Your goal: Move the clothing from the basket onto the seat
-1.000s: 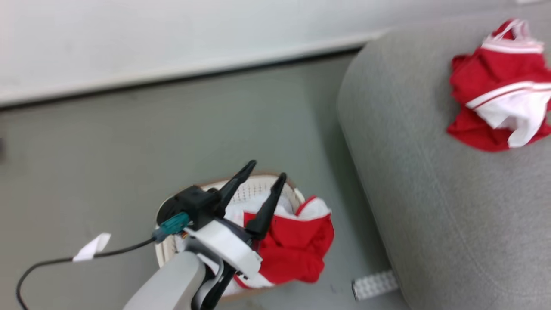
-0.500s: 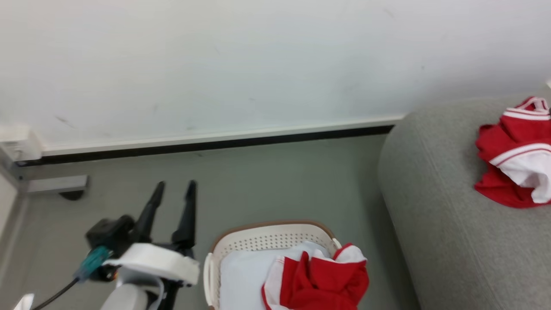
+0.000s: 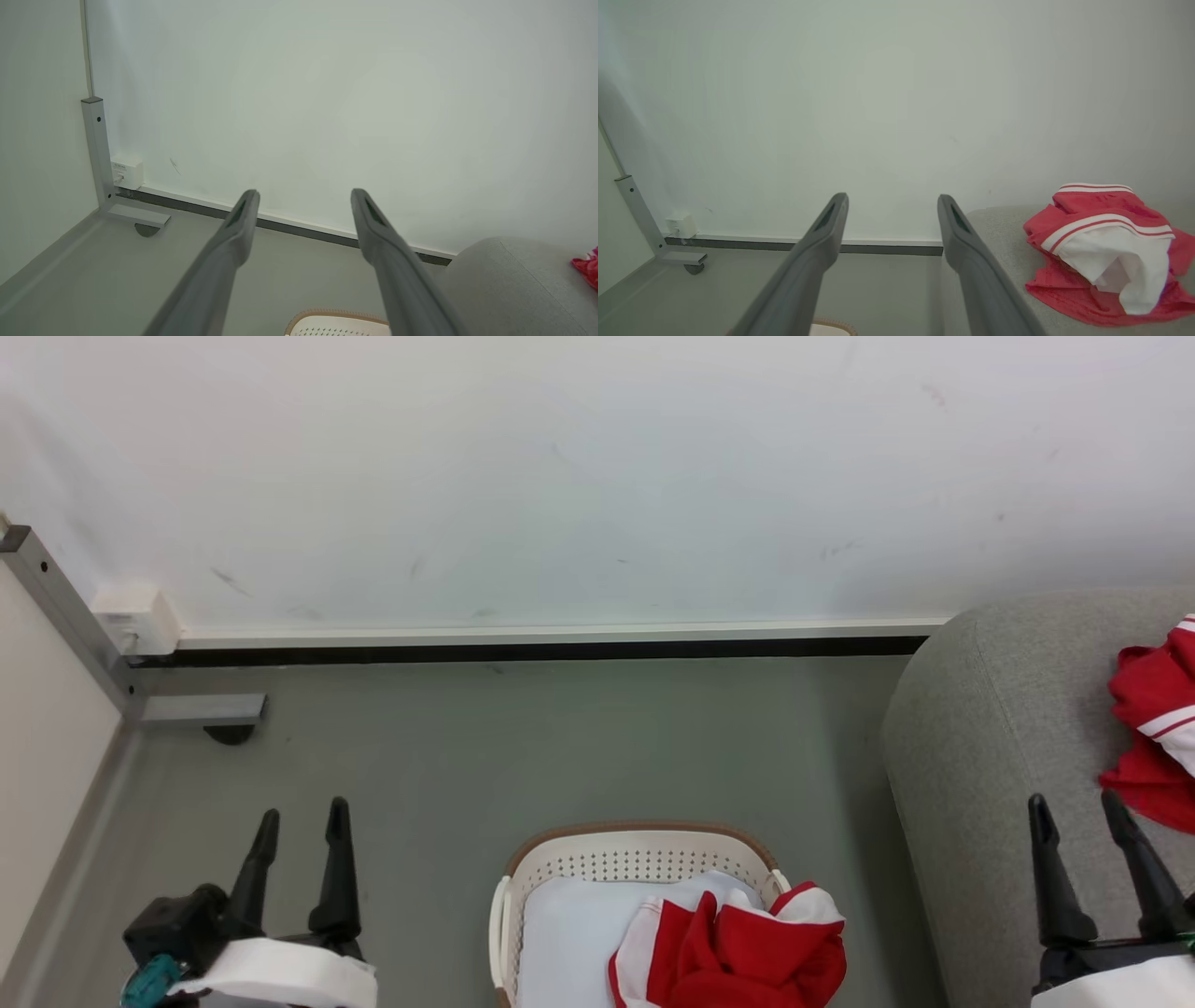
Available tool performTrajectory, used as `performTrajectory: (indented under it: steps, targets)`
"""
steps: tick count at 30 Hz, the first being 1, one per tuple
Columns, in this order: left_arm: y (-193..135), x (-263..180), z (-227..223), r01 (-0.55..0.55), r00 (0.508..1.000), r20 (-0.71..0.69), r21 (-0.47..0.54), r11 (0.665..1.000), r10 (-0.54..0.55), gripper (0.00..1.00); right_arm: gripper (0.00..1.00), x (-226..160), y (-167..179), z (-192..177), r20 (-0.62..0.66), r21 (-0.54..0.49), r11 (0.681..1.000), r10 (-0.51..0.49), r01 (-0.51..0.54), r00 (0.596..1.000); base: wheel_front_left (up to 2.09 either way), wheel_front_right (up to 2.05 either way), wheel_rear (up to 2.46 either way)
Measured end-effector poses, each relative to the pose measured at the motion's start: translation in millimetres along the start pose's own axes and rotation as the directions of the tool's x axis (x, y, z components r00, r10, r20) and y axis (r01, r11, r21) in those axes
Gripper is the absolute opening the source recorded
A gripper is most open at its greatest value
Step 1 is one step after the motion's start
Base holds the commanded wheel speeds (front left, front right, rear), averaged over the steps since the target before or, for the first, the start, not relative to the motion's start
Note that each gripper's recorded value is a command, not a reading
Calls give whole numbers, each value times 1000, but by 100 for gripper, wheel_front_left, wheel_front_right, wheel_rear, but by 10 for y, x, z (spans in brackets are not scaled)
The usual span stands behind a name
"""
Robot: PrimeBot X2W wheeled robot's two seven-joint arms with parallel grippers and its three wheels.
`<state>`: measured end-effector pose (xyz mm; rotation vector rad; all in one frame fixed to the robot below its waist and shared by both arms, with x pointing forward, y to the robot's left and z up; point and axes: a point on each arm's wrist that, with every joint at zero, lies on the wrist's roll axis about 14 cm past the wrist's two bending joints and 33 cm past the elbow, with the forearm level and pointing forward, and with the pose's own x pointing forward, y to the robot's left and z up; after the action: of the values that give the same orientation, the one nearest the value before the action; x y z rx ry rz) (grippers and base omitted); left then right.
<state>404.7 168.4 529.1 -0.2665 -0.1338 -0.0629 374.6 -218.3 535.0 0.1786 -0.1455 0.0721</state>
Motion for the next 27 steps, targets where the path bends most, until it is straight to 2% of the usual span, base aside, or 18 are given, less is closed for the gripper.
performTrajectory:
  steps: [7,27]
  targets:
    - [-62,-36,-142,36,999,-41,113,993,-32,100,100,-49,205,-141,-10,8,1000,-14,14,1000,0,0,0]
    - [-143,-25,-181,64,997,-51,124,990,-58,100,100,-71,187,-107,0,4,1000,-29,29,1000,0,0,0]
